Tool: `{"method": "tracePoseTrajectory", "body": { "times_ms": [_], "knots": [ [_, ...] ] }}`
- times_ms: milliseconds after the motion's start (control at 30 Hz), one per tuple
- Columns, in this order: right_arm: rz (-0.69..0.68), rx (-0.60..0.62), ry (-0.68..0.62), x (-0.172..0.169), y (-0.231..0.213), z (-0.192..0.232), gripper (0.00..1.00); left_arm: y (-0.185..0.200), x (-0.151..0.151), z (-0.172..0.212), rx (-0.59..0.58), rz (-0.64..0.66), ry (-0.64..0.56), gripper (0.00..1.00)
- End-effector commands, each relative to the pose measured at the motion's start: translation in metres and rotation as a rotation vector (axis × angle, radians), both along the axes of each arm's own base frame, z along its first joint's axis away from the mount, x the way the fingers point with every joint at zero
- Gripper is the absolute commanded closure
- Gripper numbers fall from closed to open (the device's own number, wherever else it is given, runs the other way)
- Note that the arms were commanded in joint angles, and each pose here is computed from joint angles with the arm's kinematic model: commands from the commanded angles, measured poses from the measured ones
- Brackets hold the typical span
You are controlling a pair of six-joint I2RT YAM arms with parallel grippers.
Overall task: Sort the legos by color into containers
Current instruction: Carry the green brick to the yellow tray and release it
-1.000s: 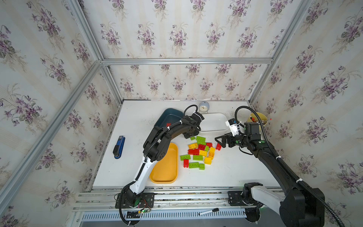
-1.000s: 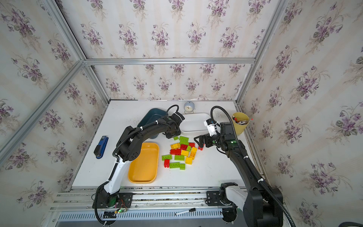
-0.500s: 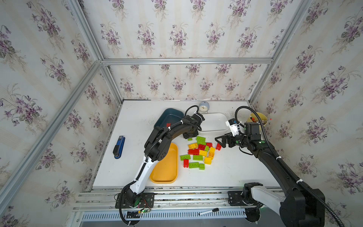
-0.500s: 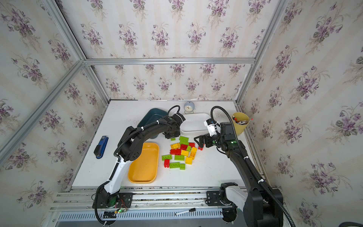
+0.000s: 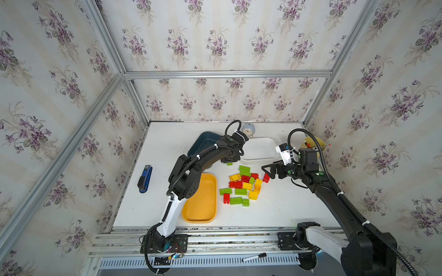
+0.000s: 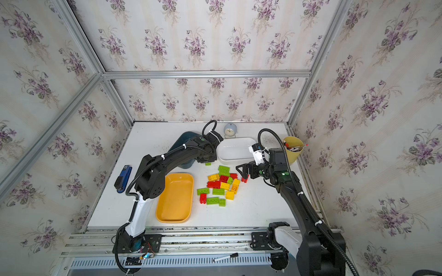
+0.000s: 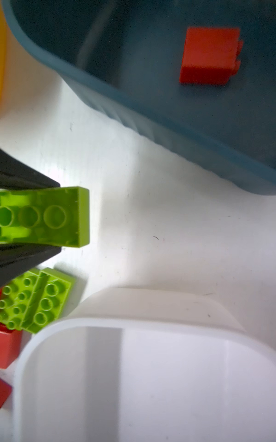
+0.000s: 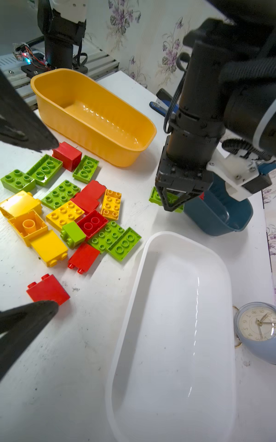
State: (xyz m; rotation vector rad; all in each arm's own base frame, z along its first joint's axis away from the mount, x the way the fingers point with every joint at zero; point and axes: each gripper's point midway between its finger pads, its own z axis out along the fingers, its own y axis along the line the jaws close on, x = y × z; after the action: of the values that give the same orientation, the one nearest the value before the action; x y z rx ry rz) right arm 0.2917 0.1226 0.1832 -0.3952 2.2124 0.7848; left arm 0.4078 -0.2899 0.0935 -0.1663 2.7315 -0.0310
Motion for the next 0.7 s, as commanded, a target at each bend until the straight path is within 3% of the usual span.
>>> {"method": "tracePoseTrajectory", "body": {
  "times_ms": [0, 333, 667],
  "knots": [
    [0.016, 0.058, -0.025, 0.002, 0.007, 0.014, 0.0, 0.018, -0.009, 0.025, 0.051, -0.037, -0.041, 0.7],
    [0.031, 0.09, -0.021, 0.0, 0.011, 0.015, 0.0, 0.082, -0.088, 0.053, 0.061, -0.076, -0.029, 0.69],
    [0.037, 0.094, -0.008, -0.003, 0.013, 0.01, 0.0, 0.134, -0.155, 0.014, 0.064, -0.059, 0.042, 0.7]
  ]
}}
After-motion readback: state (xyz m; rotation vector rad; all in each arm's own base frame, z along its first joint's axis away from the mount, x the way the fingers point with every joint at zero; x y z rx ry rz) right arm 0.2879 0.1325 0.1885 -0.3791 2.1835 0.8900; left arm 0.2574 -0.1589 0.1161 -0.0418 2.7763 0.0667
